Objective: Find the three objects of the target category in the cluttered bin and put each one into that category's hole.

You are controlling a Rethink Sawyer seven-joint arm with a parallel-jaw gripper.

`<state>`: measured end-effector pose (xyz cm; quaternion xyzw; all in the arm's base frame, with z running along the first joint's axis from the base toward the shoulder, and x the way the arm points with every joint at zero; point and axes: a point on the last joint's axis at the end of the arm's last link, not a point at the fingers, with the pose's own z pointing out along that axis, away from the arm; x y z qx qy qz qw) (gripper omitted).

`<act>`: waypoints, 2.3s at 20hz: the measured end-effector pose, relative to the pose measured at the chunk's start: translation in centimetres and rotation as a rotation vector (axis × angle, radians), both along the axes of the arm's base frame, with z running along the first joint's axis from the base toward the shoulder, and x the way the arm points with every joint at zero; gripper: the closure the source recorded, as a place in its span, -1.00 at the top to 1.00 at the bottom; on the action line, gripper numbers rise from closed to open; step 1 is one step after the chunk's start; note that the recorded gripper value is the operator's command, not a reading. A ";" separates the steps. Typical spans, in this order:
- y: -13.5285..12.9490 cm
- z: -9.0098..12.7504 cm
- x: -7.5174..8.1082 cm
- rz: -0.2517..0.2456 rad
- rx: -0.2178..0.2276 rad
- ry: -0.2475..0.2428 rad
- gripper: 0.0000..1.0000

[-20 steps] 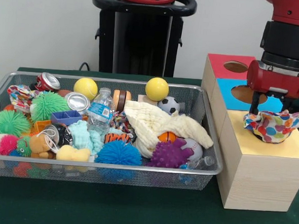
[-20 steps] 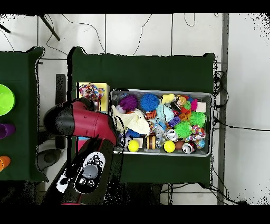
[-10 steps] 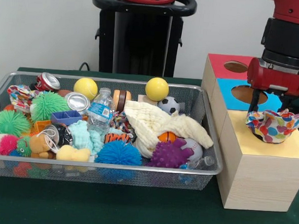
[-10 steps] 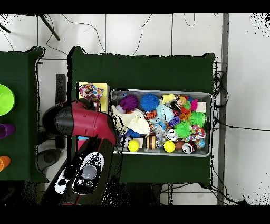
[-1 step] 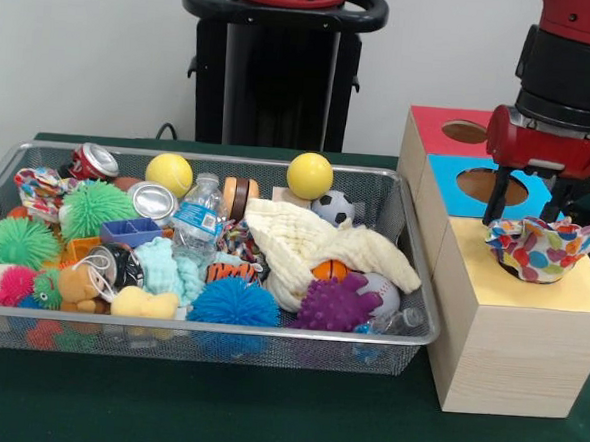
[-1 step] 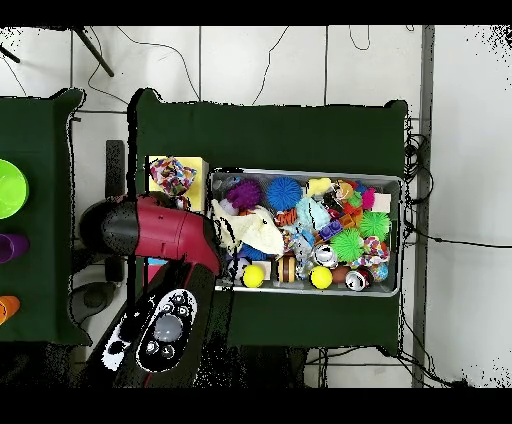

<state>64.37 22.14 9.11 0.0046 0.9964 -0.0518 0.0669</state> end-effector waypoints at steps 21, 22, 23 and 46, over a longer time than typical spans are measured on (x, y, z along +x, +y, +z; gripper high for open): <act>0.6 2.6 -0.2 -0.001 0.030 0.042 1.00; 0.8 3.1 -0.2 0.000 0.035 0.050 1.00; 0.9 3.4 -0.2 0.001 0.038 0.053 1.00; 1.3 8.0 1.9 0.015 0.045 -0.012 1.00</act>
